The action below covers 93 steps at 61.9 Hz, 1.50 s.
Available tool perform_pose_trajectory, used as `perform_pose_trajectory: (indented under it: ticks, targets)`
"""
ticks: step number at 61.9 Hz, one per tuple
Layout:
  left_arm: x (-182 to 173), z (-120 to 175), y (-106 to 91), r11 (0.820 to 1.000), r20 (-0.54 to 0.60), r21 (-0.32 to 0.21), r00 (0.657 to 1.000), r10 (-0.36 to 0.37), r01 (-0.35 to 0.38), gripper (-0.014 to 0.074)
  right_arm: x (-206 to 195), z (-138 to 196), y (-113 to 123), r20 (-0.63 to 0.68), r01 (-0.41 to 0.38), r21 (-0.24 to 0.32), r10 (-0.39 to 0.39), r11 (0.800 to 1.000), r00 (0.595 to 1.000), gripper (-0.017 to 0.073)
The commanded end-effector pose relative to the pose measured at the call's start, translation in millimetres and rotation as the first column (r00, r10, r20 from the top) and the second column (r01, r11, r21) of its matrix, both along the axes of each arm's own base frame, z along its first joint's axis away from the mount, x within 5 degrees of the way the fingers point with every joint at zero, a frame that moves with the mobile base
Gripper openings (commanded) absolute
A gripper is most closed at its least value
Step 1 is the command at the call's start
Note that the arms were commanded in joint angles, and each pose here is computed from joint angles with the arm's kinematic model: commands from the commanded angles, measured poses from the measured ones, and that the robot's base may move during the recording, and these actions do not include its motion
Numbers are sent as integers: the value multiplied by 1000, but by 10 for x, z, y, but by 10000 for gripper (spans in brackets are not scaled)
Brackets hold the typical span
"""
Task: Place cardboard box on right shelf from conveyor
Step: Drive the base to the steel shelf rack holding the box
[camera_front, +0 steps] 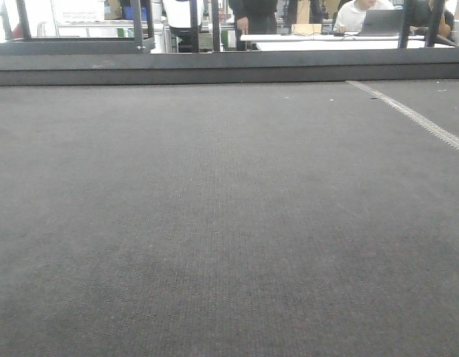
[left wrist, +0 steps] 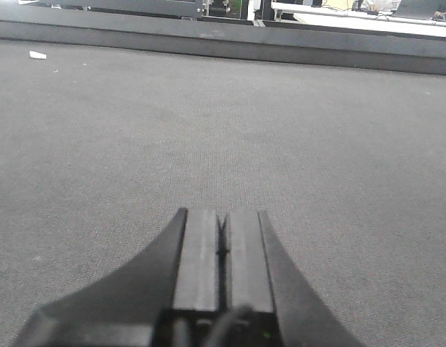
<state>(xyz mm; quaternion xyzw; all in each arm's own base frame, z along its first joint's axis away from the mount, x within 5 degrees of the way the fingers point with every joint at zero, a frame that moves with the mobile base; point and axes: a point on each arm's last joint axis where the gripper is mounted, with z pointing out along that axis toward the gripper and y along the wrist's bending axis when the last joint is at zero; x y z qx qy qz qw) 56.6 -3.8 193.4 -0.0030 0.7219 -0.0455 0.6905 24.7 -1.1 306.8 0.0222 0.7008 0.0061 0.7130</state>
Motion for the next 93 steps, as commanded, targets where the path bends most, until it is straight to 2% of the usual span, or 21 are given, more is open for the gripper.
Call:
perform_pose_trajectory:
  ticks: [1,93]
  targets:
    - [-9,88,7,1000,92,-9,996,9,-8,-119,-20,168,-4,115,14,-18,-12,1000,993,348]
    - [-9,88,7,1000,92,-9,996,9,-8,-119,-20,168,-4,115,14,-18,-12,1000,993,348]
